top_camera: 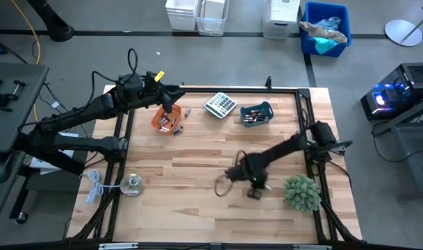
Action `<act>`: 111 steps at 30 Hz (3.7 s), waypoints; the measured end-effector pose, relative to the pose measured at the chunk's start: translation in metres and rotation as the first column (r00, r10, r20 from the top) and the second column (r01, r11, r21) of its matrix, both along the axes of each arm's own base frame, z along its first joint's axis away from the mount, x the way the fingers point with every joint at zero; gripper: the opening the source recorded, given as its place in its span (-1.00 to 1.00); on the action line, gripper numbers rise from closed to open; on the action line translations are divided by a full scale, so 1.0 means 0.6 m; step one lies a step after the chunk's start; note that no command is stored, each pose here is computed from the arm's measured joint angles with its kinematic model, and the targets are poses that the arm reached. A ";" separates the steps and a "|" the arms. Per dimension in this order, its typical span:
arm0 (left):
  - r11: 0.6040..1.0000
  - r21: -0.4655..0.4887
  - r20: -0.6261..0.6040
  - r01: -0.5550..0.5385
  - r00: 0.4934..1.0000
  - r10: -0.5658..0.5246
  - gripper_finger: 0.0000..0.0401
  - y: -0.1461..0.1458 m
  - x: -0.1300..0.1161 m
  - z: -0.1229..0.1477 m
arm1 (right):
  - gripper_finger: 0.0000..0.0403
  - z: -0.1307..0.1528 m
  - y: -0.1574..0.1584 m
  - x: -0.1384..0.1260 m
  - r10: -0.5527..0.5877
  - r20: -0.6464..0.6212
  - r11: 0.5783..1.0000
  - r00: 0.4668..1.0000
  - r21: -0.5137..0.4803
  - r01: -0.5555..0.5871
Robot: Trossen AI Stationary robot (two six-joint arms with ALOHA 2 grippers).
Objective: Sort batteries
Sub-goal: Put the silver battery into the orange bin, then put the right silver battery into the orange bin
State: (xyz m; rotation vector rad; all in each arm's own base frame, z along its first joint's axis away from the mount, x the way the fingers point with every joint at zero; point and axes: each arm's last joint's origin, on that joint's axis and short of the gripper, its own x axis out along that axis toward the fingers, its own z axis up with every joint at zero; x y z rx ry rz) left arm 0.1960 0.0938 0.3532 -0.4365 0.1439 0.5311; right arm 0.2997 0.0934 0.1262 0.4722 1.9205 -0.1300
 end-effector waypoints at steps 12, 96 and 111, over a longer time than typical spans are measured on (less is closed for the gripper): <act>1.000 -0.004 0.004 -0.002 1.000 0.002 0.10 0.000 0.000 0.000 | -0.82 0.154 -0.232 0.187 0.085 0.722 0.946 0.687 -0.274 0.171; 0.972 0.110 0.385 0.206 0.893 -0.232 0.10 -0.020 0.008 0.066 | -0.09 0.072 -0.363 -0.249 -0.768 0.074 0.491 0.636 -0.570 0.659; 0.972 0.112 0.389 0.205 0.891 -0.233 0.10 -0.021 0.006 0.067 | -0.09 -0.001 -0.384 -0.276 -0.681 -0.055 0.664 0.731 -0.467 0.584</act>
